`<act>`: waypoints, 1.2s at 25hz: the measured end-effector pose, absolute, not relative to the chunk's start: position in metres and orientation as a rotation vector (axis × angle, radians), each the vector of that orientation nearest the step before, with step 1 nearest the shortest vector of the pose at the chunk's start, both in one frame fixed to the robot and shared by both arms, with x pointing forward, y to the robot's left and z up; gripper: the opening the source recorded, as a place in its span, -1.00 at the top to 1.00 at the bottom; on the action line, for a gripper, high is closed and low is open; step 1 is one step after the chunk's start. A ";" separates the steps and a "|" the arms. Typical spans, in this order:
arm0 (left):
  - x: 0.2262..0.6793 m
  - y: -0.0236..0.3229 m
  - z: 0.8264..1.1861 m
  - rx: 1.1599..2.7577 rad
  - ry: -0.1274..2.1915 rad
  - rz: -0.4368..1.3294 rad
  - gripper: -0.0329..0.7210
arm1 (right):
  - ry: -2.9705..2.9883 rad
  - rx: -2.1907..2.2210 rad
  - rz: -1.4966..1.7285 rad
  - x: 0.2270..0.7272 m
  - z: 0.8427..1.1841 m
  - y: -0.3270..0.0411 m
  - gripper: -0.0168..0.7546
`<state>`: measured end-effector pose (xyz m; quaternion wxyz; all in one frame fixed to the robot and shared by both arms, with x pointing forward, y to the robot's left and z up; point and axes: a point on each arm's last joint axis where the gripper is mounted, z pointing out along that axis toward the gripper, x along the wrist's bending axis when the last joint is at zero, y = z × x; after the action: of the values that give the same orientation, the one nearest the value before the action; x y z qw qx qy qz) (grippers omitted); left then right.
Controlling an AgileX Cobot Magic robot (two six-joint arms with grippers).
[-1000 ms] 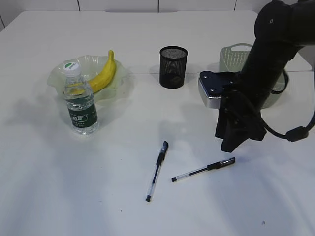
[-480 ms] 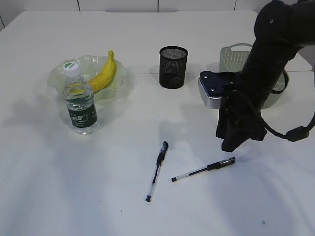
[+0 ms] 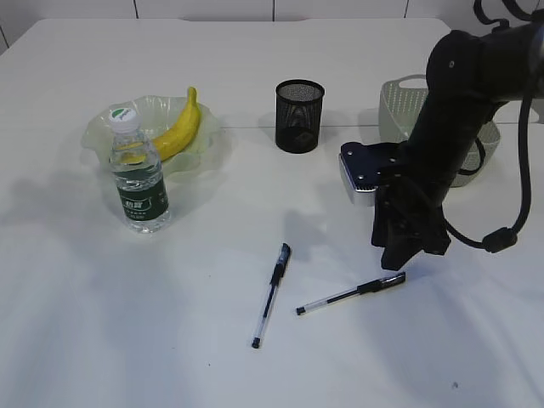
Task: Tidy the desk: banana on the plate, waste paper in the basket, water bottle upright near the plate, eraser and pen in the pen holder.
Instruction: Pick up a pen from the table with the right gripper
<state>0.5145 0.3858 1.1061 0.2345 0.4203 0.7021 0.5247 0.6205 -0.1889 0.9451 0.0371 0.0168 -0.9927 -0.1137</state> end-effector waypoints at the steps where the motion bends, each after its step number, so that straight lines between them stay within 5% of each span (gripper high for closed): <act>1: 0.514 0.386 1.106 1.153 1.929 1.441 -0.07 | -3.044 0.054 -0.339 0.621 0.943 -0.189 0.11; 30: 0.514 0.386 1.106 1.151 1.931 1.440 -0.07 | -3.045 0.056 -0.243 0.625 0.924 -0.194 0.12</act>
<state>0.5143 0.3860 1.1060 0.2336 0.4190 0.7034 0.5245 0.6253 -0.1937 0.9243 0.0433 0.0182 -0.9957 -0.0795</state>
